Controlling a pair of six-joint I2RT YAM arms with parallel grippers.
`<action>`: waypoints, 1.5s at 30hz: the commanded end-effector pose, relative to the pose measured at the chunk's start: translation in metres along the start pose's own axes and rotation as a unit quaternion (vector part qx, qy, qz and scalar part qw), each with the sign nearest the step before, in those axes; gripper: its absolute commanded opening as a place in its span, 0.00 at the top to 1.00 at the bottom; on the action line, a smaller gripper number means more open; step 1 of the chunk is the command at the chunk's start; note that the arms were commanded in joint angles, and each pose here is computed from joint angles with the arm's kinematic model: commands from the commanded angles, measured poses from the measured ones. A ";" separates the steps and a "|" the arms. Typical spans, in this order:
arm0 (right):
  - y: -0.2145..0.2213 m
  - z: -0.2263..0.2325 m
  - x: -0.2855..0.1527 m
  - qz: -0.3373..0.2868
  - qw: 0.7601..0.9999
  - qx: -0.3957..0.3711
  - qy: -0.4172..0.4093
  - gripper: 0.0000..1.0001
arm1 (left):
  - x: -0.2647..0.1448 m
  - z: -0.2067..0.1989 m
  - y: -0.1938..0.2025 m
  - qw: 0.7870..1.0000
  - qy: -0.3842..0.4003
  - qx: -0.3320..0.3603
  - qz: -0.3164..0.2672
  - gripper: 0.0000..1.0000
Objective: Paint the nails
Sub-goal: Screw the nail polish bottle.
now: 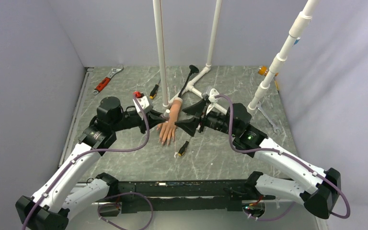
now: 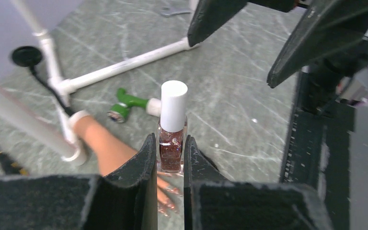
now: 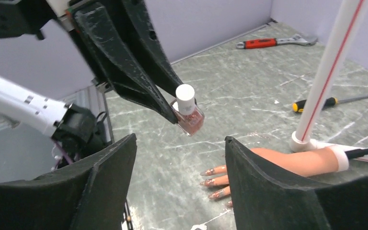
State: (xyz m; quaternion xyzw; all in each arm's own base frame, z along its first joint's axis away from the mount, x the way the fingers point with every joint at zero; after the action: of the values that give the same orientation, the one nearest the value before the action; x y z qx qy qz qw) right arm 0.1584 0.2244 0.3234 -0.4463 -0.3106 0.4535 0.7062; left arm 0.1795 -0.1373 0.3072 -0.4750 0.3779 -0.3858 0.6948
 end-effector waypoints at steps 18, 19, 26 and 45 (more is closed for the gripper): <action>-0.021 0.015 0.001 -0.002 0.984 -0.102 -0.144 0.47 | 0.005 -0.012 -0.022 0.985 0.149 0.021 -0.080 1.00; -0.022 0.015 0.002 0.000 0.984 -0.102 -0.146 0.48 | 0.005 -0.012 -0.022 0.985 0.150 0.021 -0.080 1.00; -0.024 0.013 0.011 0.006 0.984 -0.099 -0.147 0.57 | 0.005 -0.012 -0.023 0.986 0.145 0.022 -0.079 1.00; -0.017 0.009 0.023 0.024 0.984 -0.076 -0.158 0.78 | 0.002 -0.012 -0.024 0.988 0.133 0.025 -0.080 1.00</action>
State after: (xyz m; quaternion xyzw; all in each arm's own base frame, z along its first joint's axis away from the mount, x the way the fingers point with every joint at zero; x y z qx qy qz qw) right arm 0.1682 0.2437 0.3193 -0.4427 -0.3960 0.5270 0.6079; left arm 0.1671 -0.1499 0.3030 -0.4418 0.4577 -0.4729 0.6096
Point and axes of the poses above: each gripper's point midway between its finger pads, its own x axis out along the fingers, its own z axis along the line the jaws close on, y = z × x, the point moved 10 cm from there along -x, back along the fingers, and after that the axes turned 13 degrees about x, right-handed, at the moved point
